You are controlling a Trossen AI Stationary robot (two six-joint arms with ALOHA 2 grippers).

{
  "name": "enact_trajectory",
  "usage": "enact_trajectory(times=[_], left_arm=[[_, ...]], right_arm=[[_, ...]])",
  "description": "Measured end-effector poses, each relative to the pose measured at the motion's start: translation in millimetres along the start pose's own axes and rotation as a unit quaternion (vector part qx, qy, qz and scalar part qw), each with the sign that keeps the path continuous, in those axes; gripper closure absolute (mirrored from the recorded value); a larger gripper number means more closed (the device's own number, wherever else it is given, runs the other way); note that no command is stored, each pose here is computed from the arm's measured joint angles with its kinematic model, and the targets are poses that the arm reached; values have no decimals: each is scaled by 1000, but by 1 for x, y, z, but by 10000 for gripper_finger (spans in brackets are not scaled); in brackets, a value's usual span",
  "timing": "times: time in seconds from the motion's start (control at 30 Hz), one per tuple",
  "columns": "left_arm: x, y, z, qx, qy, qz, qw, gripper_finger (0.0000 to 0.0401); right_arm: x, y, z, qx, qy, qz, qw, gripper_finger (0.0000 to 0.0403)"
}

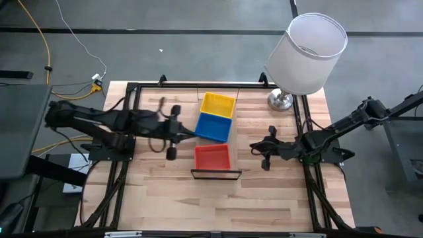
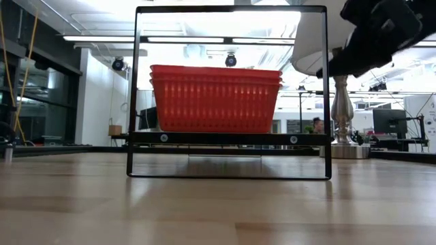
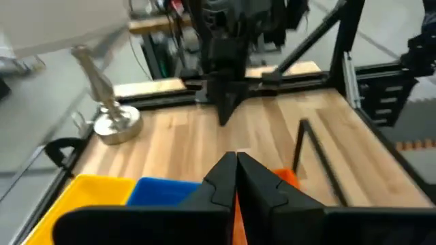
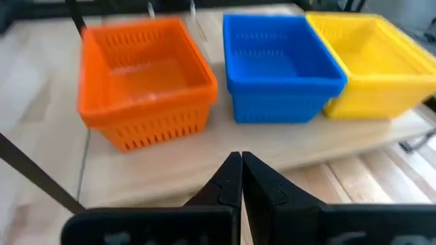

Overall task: Stack baskets on shelf by color
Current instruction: Return to Home Position

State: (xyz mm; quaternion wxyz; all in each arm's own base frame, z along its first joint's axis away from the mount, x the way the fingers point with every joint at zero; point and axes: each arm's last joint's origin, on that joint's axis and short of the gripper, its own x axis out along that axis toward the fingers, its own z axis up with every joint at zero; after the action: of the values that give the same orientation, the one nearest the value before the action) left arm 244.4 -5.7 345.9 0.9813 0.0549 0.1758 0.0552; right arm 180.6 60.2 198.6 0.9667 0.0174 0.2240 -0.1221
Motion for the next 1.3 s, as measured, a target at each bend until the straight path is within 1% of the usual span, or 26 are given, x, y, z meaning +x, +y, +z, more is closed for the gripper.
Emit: enact_trajectory(times=[0.1,0.2,0.27,0.4,0.5,0.6,0.77,0.93,1.1,1.17,1.3], left_arm=[[-12,6,-42,3,-44,9,999,398],[-22,10,-81,-9,-79,-1,997,400],[-30,10,-104,-16,-98,-14,995,400],[-42,9,-143,-29,-134,-17,990,400],[-51,6,-162,-38,-150,-20,988,401],[-59,6,-173,-46,-169,-20,984,401],[-71,6,-178,-43,-192,-18,980,401],[-73,4,-191,-39,-203,-35,978,401],[-69,1,-208,-44,-200,-40,978,401],[-68,0,-214,-52,-182,-43,981,401],[-68,0,-216,-63,-173,-47,982,401]], right_arm=[[0,2,6,-1,-26,12,1000,403],[-1,4,11,-3,-47,36,998,403],[-1,5,13,-2,-57,41,998,403],[-1,5,14,3,-63,39,997,403],[0,3,15,16,-63,36,997,403],[2,0,16,31,-64,28,997,403],[5,-5,19,49,-69,28,996,403],[7,-9,20,71,-66,32,995,403],[8,-10,21,72,-62,45,994,403],[8,-10,20,72,-61,47,994,403],[8,-9,20,71,-58,57,994,403]])
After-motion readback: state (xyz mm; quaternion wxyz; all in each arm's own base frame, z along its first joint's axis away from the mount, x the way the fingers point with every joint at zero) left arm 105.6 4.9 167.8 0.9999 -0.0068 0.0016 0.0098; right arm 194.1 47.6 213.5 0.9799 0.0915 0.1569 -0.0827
